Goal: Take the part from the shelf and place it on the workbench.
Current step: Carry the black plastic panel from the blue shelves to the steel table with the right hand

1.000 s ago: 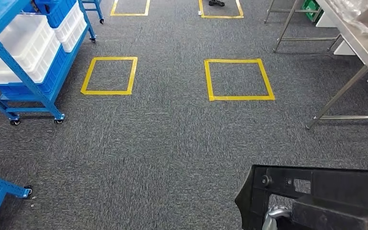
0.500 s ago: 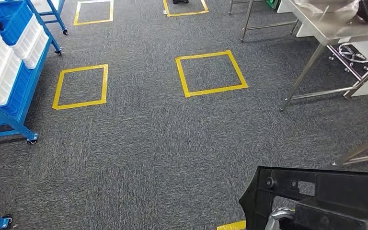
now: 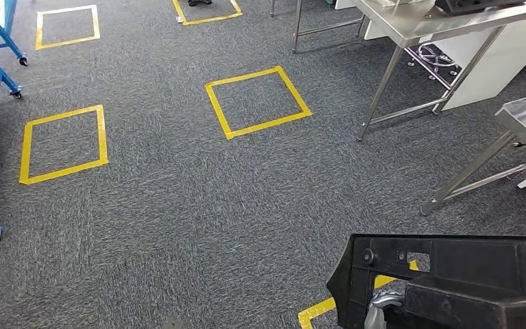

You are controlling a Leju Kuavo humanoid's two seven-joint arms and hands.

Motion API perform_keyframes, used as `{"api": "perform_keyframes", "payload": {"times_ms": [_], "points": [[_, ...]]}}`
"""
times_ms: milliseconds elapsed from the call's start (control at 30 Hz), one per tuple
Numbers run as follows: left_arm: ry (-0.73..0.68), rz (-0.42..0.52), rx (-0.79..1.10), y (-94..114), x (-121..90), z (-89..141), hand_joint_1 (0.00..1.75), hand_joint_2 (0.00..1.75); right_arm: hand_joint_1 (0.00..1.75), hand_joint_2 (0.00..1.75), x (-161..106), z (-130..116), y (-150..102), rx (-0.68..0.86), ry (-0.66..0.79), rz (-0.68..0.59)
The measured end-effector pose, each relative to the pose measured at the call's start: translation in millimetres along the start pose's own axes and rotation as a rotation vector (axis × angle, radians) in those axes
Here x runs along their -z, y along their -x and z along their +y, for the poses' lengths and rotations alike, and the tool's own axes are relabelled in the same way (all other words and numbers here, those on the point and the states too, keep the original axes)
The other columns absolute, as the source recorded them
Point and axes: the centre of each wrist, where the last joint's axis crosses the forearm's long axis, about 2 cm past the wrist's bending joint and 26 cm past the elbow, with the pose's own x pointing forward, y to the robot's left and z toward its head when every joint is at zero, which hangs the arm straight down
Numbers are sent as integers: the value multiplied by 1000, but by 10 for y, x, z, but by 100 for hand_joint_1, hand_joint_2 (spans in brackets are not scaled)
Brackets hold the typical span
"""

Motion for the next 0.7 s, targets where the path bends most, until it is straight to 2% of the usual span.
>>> {"api": "perform_keyframes", "payload": {"times_ms": [700], "points": [[25,5,10,-28,-17,-67,0,175,175,175,-12,-13,18,-8,0,10]]}}
